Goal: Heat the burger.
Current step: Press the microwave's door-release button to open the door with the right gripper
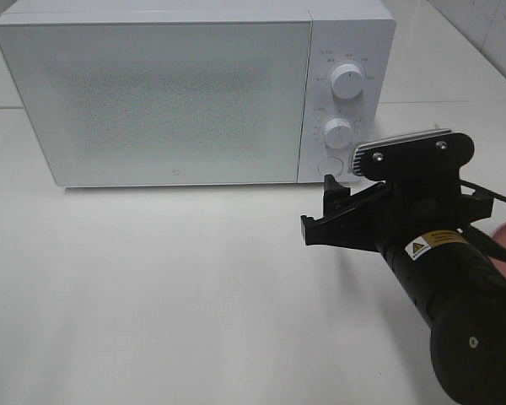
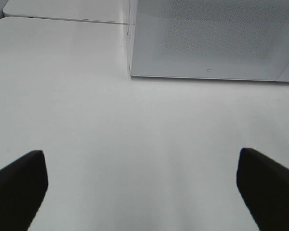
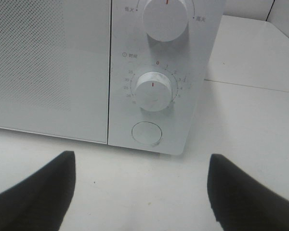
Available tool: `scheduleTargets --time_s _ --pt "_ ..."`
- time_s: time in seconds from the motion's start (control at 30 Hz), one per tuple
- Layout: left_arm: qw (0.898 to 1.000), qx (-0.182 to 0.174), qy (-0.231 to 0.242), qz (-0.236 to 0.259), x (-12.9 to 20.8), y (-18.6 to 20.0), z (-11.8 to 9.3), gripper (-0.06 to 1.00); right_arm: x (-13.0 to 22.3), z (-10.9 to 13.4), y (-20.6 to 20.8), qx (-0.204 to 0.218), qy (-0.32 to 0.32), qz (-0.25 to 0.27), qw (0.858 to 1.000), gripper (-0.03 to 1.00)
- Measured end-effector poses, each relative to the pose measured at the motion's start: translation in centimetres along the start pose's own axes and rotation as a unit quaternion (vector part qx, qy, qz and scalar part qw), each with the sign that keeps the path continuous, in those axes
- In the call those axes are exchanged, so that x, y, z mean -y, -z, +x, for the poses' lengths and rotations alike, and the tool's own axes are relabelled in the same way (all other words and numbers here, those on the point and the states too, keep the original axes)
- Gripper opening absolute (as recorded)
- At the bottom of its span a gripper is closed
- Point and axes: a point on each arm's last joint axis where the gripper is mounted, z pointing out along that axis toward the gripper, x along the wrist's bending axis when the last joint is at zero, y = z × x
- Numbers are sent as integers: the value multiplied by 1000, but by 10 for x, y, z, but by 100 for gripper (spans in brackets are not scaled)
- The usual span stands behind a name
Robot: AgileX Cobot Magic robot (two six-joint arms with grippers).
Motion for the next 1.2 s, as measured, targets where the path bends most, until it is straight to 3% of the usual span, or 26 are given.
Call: scheduleTargets --time_s 0.83,1.03,1.2 --pt "1000 0 0 0 0 0 0 99 17 7 -10 5 13 23 1000 75" --pt "1000 0 0 0 0 0 0 99 13 10 -12 3 -4 16 1000 75" --pt "1000 0 0 0 0 0 0 99 9 14 -14 1 -66 9 998 72"
